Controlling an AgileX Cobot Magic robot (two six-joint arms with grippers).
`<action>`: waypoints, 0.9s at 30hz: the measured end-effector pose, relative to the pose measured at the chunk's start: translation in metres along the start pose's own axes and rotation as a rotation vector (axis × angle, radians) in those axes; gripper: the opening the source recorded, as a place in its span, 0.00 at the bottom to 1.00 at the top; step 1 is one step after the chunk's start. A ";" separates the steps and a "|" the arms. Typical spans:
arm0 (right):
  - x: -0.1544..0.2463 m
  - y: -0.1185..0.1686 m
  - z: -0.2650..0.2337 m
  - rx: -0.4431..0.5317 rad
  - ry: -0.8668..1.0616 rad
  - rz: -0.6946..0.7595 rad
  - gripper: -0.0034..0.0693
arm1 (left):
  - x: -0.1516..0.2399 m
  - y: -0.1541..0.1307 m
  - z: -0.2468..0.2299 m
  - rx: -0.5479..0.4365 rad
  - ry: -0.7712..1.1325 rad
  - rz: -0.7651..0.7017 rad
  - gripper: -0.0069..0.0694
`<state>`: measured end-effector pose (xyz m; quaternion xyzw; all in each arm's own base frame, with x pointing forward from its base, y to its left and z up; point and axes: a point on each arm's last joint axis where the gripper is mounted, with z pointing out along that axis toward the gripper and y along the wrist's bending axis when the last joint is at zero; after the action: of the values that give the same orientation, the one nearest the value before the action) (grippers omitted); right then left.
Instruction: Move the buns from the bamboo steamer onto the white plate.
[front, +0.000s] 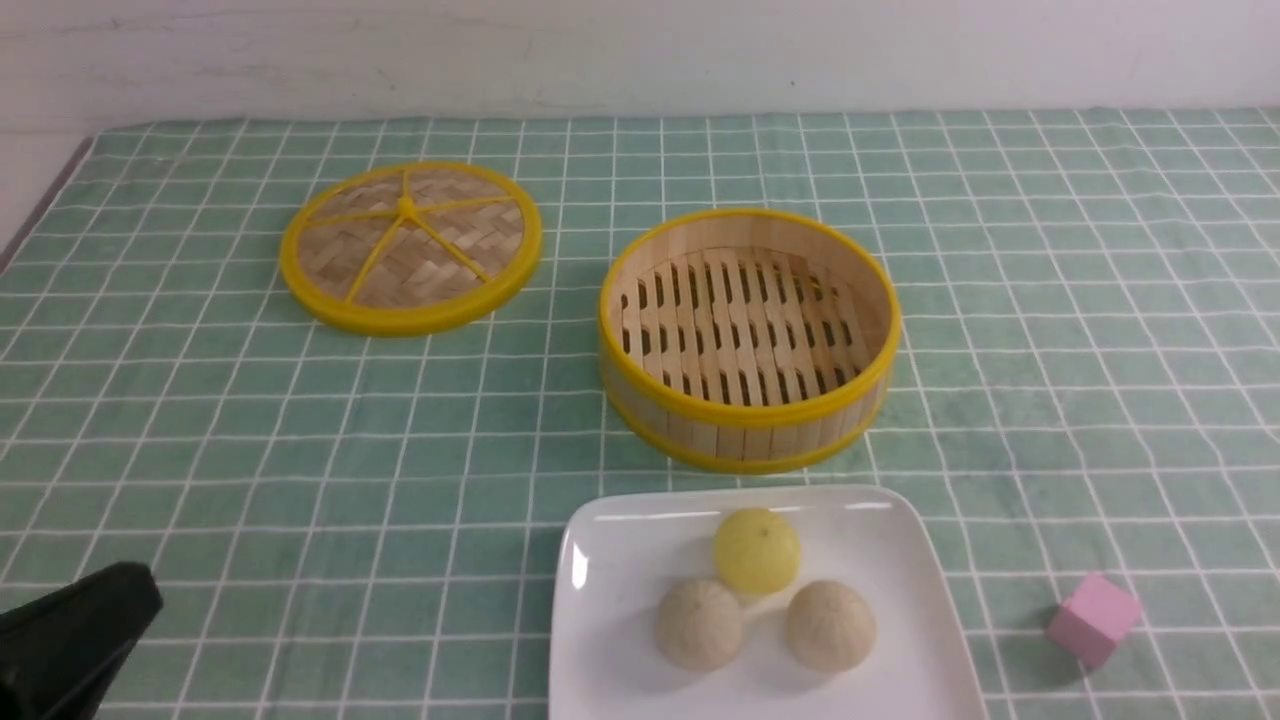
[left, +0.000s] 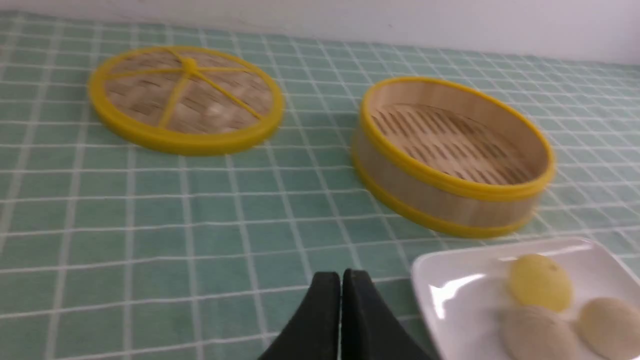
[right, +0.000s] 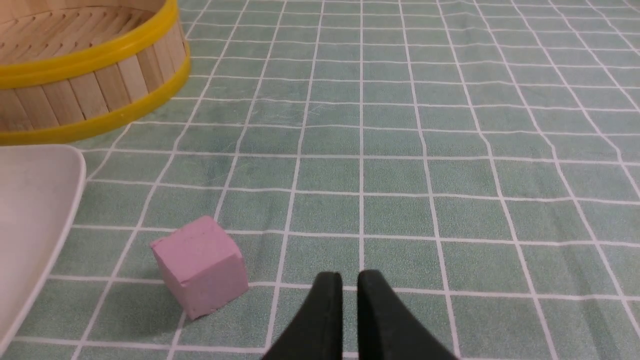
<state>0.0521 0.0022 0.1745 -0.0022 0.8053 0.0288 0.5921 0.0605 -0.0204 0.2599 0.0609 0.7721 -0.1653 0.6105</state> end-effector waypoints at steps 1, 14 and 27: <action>0.000 0.000 0.000 0.000 0.000 0.000 0.16 | 0.011 0.007 -0.003 -0.071 -0.033 0.024 0.13; 0.000 0.000 0.000 0.000 0.000 0.000 0.18 | 0.080 0.036 0.002 -0.393 0.010 -0.018 0.15; 0.000 0.000 0.000 0.000 0.001 0.000 0.21 | 0.084 0.037 0.002 -0.397 0.029 -0.037 0.16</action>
<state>0.0520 0.0022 0.1744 -0.0022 0.8056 0.0288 0.5918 0.0527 0.0041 0.1724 -0.0723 0.7993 -0.0202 0.5962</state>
